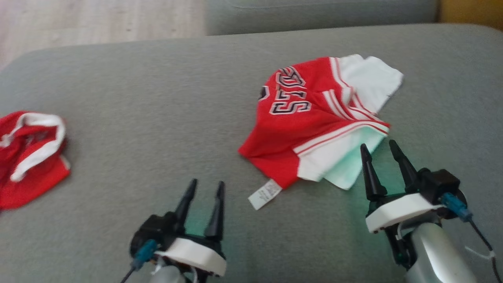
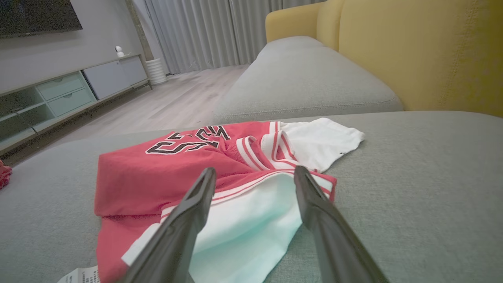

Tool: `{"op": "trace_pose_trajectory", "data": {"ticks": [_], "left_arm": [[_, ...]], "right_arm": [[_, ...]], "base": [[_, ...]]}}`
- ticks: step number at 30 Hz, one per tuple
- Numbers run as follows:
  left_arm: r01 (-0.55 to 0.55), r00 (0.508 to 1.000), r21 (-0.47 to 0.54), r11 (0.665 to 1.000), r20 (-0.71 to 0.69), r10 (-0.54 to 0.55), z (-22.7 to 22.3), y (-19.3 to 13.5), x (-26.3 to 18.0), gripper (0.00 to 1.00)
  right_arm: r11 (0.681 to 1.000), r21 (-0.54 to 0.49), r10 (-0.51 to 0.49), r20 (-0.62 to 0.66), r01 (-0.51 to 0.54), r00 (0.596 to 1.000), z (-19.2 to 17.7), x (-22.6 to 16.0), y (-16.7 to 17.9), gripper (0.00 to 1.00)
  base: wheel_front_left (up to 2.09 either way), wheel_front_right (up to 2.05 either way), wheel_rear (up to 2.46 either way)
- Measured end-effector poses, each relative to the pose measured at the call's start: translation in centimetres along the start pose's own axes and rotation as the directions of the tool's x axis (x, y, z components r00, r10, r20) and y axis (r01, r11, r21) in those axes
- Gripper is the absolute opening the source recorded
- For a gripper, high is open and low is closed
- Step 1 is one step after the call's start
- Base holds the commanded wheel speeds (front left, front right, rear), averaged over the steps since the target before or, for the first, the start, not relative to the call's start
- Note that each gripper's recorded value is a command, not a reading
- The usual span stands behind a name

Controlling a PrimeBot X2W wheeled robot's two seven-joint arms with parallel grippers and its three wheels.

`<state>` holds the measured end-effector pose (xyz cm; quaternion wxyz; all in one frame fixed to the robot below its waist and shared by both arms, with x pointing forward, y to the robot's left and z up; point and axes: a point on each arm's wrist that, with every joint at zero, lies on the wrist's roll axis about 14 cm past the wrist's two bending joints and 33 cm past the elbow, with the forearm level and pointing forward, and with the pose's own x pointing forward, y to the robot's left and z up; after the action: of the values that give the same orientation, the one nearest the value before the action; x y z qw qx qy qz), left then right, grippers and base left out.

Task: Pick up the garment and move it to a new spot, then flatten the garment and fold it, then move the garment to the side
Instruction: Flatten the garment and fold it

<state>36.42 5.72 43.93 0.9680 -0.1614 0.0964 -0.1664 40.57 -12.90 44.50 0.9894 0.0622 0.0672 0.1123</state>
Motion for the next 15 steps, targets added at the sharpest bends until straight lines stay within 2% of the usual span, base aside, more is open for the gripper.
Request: {"op": "trace_pose_trajectory", "data": {"ticks": [4, 8, 15], "left_arm": [[0.11, 0.99, -0.065, 0.992, -0.084, -0.115, -2.4, -3.3, 1.2, 1.0], [0.199, 0.958, -0.125, 0.972, -0.184, -0.22, -5.4, -6.2, 1.9, 1.0], [0.271, 0.914, -0.178, 0.946, -0.261, -0.31, -7.6, -8.5, 4.4, 1.0]], "right_arm": [[0.999, 0.012, -0.037, 0.0, 0.037, 0.999, -0.2, -0.9, -0.8, 1.0], [0.995, 0.017, -0.094, -0.019, 0.095, 0.995, -0.9, -2.1, -2.5, 1.0], [0.978, 0.022, -0.205, -0.067, 0.207, 0.977, -2.5, -4.1, -5.9, 1.0]], "base": [[0.0, 0.0, 0.0], [0.0, 0.0, 0.0], [0.0, 0.0, 0.0]]}}
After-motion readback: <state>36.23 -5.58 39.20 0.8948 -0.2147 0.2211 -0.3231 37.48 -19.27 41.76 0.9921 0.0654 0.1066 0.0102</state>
